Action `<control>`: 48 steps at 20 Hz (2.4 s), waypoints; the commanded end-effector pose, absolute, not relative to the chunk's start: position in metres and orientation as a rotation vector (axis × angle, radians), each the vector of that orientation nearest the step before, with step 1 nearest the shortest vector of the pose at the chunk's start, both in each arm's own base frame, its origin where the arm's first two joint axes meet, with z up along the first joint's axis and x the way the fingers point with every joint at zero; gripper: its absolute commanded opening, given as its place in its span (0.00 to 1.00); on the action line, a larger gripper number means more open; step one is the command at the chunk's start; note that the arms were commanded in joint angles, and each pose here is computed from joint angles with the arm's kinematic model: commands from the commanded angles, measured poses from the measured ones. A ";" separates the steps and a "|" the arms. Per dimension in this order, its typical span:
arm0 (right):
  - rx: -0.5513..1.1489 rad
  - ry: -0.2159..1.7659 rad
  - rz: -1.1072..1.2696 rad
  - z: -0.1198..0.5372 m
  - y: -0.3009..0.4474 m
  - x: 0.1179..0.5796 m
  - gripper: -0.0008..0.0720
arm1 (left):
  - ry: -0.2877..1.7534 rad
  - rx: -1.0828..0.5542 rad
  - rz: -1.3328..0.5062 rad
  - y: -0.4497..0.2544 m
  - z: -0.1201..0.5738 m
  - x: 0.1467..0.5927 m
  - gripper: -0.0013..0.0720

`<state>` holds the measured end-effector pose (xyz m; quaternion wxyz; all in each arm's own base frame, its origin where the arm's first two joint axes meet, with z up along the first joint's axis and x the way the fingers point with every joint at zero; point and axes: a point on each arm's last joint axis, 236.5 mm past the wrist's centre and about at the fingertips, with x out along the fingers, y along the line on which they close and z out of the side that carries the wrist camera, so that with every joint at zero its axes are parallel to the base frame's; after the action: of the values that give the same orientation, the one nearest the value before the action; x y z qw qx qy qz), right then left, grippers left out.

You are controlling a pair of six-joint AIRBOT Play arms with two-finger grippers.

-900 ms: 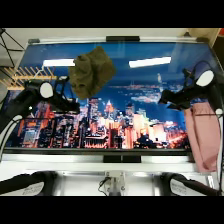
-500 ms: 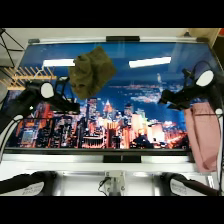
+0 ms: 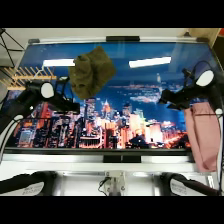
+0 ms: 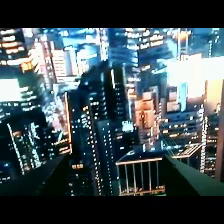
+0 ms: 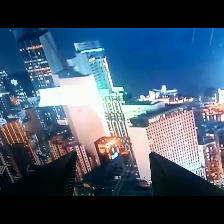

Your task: Fold the shirts.

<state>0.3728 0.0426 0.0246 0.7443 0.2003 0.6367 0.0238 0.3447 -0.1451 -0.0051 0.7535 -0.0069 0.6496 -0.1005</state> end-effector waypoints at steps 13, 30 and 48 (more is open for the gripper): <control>0.501 1.305 0.083 0.033 0.054 0.394 0.80 | 0.959 -0.294 -0.191 -0.151 0.043 0.465 1.00; 0.505 1.308 0.086 0.033 0.055 0.393 0.80 | 1.133 -0.845 -0.050 -0.154 -0.092 0.523 0.93; 0.121 0.734 -0.005 0.274 -0.003 0.333 0.80 | 0.553 -0.473 -0.938 -0.343 0.292 0.339 0.08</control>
<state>0.3683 0.0142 0.2255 0.9044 0.0944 0.4152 0.0292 0.3893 -0.3008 0.2954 0.8600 -0.2203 0.2372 -0.3945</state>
